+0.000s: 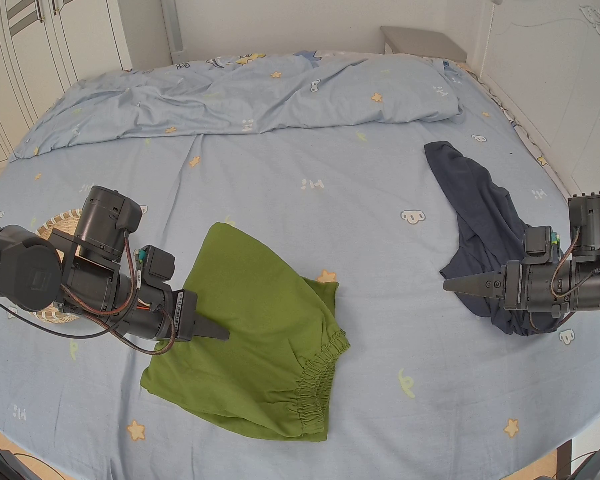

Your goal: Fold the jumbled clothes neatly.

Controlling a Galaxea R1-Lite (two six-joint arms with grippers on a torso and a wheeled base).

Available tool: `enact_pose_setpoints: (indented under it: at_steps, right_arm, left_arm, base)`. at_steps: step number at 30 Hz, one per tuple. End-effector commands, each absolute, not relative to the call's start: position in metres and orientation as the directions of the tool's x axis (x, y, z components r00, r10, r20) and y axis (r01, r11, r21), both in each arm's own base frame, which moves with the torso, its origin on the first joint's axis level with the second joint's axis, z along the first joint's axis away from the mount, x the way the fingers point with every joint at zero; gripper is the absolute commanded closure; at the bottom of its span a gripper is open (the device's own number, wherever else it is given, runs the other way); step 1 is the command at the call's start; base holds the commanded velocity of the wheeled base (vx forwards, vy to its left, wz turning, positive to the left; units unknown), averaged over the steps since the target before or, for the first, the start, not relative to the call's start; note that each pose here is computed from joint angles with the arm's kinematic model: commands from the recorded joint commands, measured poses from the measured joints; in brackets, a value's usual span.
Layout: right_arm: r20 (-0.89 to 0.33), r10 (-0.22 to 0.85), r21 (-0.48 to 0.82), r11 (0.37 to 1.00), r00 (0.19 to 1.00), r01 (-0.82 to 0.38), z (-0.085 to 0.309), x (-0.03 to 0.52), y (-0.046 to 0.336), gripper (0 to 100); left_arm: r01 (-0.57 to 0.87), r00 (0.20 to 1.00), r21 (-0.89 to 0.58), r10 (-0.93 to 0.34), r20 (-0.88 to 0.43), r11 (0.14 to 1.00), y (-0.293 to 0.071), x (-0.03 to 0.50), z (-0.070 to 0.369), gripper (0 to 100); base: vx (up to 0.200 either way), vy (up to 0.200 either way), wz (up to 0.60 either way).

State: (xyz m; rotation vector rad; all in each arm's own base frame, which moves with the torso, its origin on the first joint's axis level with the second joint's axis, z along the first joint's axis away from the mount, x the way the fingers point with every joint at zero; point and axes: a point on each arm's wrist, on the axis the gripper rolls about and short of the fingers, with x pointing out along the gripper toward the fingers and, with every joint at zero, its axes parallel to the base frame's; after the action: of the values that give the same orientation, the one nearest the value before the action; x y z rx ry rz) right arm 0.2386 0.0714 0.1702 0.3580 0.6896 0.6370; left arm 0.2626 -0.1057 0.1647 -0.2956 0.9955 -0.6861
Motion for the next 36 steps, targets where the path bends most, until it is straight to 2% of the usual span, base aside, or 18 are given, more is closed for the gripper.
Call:
enact_pose_setpoints:
  at_steps: [1,17,20,36]
  right_arm:
    - [-0.473,0.649,0.502,0.754,0.596,-0.423,0.171,0.239,0.071,0]
    - [-0.475,0.648,0.503,0.755,0.596,-0.420,0.170,0.239,0.071,0]
    - [-0.477,0.646,0.502,0.756,0.596,-0.419,0.169,0.240,0.071,0]
    - [-0.474,0.646,0.501,0.757,0.598,-0.420,0.170,0.239,0.071,0]
  left_arm:
    - [0.394,0.362,-0.523,-0.651,-0.667,0.756,-0.105,0.262,0.166,100]
    - [0.424,0.410,-0.511,-0.662,-0.628,0.748,-0.107,0.275,0.185,100]
    - [0.401,0.414,-0.503,-0.641,-0.646,0.766,-0.098,0.281,0.185,100]
    - [0.394,0.407,-0.492,-0.627,-0.664,0.776,-0.090,0.279,0.183,100]
  base:
    - [0.000,0.000,0.00]
    - [0.000,0.000,0.00]
    - [0.000,0.000,0.00]
    - [0.000,0.200,0.00]
